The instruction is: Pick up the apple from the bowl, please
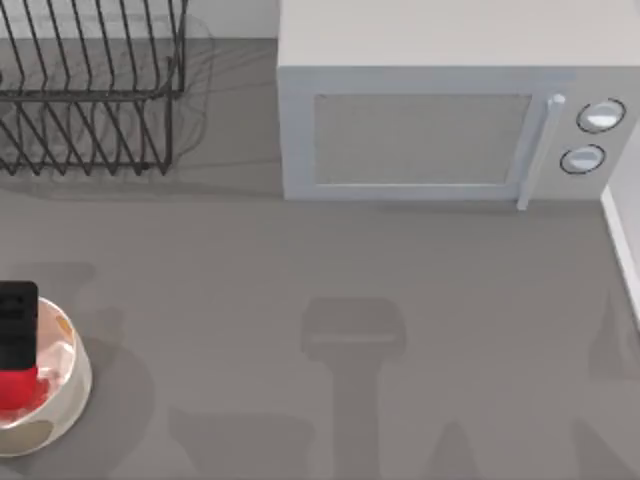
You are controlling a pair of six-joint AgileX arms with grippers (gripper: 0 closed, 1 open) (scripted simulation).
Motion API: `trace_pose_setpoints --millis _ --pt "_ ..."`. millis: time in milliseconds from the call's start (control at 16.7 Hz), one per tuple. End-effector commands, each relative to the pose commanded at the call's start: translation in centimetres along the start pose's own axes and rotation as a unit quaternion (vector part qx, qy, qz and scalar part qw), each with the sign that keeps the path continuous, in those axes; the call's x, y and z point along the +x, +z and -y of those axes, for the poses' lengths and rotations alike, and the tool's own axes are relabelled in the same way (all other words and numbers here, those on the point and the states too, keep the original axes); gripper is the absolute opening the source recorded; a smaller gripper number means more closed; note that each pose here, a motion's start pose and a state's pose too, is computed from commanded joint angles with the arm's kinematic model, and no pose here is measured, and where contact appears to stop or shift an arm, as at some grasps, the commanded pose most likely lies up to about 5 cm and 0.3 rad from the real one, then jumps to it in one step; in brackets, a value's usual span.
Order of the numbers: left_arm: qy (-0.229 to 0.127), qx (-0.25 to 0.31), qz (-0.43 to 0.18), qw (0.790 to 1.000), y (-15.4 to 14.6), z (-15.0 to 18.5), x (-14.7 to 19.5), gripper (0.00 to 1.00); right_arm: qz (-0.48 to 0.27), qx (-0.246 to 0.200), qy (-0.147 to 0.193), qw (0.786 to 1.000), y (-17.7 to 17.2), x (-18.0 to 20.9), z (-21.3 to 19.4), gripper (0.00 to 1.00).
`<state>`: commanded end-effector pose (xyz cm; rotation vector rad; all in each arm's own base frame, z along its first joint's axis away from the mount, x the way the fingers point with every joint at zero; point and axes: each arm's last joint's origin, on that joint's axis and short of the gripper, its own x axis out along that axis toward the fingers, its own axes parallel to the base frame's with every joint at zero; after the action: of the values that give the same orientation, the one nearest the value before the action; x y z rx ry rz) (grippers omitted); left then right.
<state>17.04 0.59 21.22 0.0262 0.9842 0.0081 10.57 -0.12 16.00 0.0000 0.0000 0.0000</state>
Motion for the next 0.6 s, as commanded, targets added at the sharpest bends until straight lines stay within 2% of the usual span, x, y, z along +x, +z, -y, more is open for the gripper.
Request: trace_pose_setpoints --millis 120,300,420,600 --pt "-0.003 0.001 -0.092 0.996 1.7 -0.2 1.2 1.00 0.000 0.000 0.000 1.000 0.0 0.0 0.0 1.00" --pt "-0.009 0.003 -0.205 0.979 3.6 -0.5 3.2 1.00 0.000 0.000 0.000 1.000 0.0 0.0 0.0 1.00" --pt "-0.012 0.003 -0.255 0.967 4.4 -0.7 4.2 1.00 0.000 0.000 0.000 1.000 0.0 0.0 0.0 1.00" --pt "-0.015 0.003 -0.288 0.957 5.0 -0.8 4.9 1.00 0.000 0.000 0.000 1.000 0.0 0.0 0.0 1.00"
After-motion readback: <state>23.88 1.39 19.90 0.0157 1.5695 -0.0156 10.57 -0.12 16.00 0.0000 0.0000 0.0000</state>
